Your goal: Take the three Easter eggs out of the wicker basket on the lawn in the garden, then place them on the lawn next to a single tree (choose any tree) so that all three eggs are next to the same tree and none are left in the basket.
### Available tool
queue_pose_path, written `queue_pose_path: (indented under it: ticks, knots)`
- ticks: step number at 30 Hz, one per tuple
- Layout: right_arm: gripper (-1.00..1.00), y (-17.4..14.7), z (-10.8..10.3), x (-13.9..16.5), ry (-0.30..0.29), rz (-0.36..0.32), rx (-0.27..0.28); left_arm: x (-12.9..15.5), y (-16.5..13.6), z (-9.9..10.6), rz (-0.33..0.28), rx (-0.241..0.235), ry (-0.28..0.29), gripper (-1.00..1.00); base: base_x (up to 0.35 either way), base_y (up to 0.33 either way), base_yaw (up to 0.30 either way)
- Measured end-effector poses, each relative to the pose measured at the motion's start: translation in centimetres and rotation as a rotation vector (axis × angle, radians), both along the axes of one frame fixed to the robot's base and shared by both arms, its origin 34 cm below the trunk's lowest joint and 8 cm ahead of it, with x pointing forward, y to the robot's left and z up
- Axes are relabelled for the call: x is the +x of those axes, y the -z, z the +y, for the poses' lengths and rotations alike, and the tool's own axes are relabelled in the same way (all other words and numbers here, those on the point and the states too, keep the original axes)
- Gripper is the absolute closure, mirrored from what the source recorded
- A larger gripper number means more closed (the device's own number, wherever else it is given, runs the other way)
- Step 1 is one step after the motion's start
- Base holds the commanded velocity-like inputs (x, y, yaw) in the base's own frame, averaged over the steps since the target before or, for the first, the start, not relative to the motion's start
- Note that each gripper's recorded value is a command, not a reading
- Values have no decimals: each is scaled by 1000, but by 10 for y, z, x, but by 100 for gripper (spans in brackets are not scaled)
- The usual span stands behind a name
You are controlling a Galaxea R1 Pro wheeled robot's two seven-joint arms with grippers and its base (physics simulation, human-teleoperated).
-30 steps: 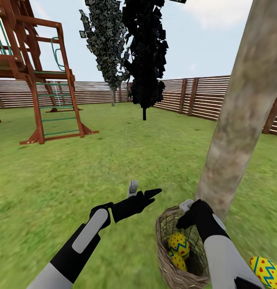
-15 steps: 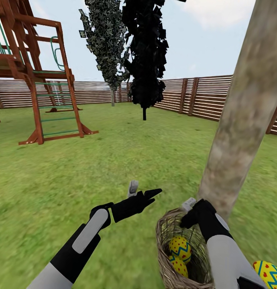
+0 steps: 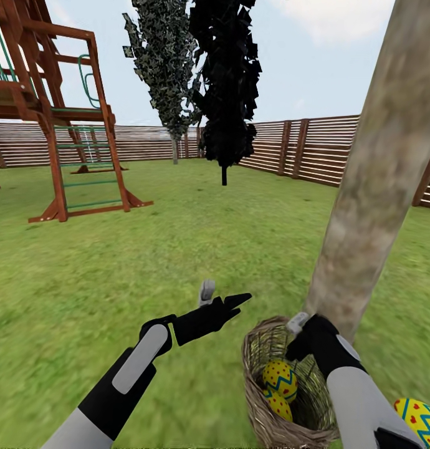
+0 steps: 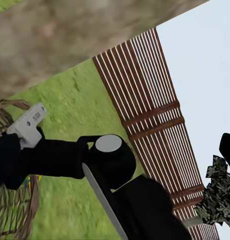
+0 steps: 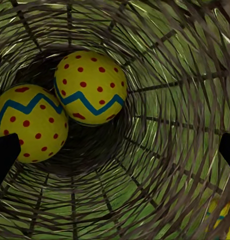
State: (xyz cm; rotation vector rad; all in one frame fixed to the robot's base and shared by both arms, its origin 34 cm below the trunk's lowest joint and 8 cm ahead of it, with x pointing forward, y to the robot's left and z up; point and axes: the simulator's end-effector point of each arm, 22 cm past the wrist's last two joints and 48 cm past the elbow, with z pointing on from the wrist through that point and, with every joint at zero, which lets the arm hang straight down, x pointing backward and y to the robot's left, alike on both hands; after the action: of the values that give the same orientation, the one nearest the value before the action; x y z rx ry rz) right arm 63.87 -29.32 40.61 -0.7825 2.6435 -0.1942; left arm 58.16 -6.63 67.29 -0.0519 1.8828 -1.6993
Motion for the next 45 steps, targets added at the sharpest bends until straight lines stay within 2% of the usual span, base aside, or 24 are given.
queue_pose_path:
  ticks: [3, 16, 23, 32, 34, 38, 42, 43, 45]
  knots:
    - [-100, 12, 4, -3, -25, 14, 3, 1, 7, 0, 8, 0, 0, -100, 0, 0, 0]
    - [-100, 45, 16, -9, -62, 58, 31, 8, 35, 0, 61, -1, 0, -100, 0, 0, 0]
    - [-100, 60, 22, -12, -66, 82, 45, 12, 50, 0, 89, 0, -1, -100, 0, 0, 0]
    - [-100, 82, 19, -20, -64, 123, 41, 19, 64, 5, 114, -8, -7, -100, 0, 0, 0]
    - [-100, 87, 19, -22, -64, 133, 40, 24, 61, 12, 110, -25, -21, -100, 0, 0, 0]
    - [-100, 99, 23, -28, -70, 160, 43, 45, 34, 42, 61, -108, -75, -100, 0, 0, 0]
    - [-100, 116, 27, -40, -78, 203, 48, 57, 31, 72, 32, -122, -110, -100, 0, 0, 0]
    - [-100, 121, 28, -44, -80, 216, 50, 60, 28, 84, 11, -128, -116, -100, 0, 0, 0]
    - [-100, 127, 28, -48, -81, 231, 51, 63, 19, 104, -32, -166, -119, -100, 0, 0, 0]
